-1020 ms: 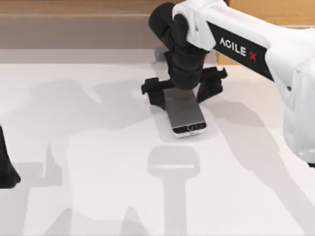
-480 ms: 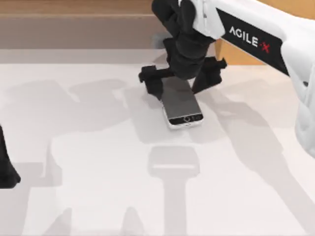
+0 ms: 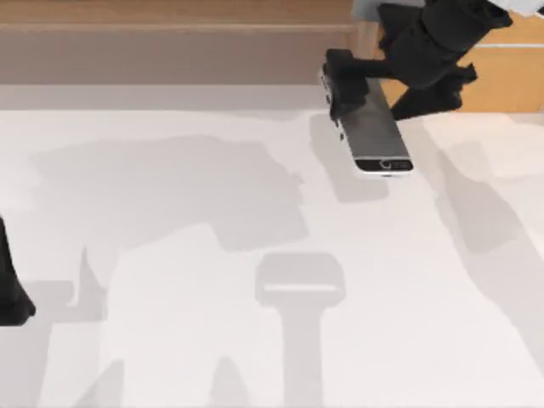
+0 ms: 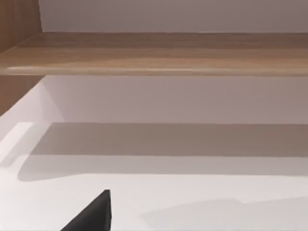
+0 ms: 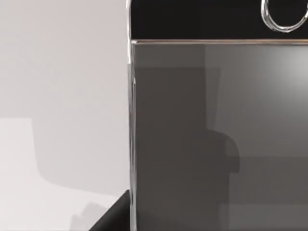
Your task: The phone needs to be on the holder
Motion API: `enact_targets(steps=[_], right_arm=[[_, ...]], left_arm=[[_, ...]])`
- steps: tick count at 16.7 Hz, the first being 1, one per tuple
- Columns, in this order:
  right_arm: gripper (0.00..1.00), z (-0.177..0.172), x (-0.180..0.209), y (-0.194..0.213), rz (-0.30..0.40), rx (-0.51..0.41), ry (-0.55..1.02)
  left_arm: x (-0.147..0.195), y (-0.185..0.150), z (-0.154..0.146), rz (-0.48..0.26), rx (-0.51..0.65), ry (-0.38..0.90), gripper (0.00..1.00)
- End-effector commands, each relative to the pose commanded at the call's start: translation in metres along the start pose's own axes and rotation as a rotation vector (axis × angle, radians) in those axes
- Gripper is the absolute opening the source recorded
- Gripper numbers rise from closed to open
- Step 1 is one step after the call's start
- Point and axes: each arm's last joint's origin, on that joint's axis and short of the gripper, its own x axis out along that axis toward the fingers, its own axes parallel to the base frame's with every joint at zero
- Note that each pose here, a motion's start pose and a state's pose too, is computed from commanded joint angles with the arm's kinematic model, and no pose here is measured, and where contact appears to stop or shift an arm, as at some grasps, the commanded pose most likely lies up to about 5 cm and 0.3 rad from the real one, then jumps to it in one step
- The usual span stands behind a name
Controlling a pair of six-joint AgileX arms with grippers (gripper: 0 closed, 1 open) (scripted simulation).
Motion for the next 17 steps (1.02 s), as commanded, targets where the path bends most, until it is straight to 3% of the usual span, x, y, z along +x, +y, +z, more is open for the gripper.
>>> enact_targets(steps=[5, 11, 14, 17], right_arm=[[0.00, -0.015, -0.075, -0.065, 0.020, 0.022, -0.232], [0.00, -0.064, -0.116, -0.134, 0.034, 0.047, -0.404], [0.00, -0.095, -0.133, -0.172, -0.019, 0.065, -0.513], [0.00, -0.127, -0.159, -0.200, -0.132, 0.062, -0.644]], left_arm=[[0.000, 0.000, 0.000, 0.000, 0.000, 0.000, 1.00], [0.000, 0.000, 0.000, 0.000, 0.000, 0.000, 1.00], [0.000, 0.000, 0.000, 0.000, 0.000, 0.000, 1.00], [0.000, 0.000, 0.000, 0.000, 0.000, 0.000, 1.00]])
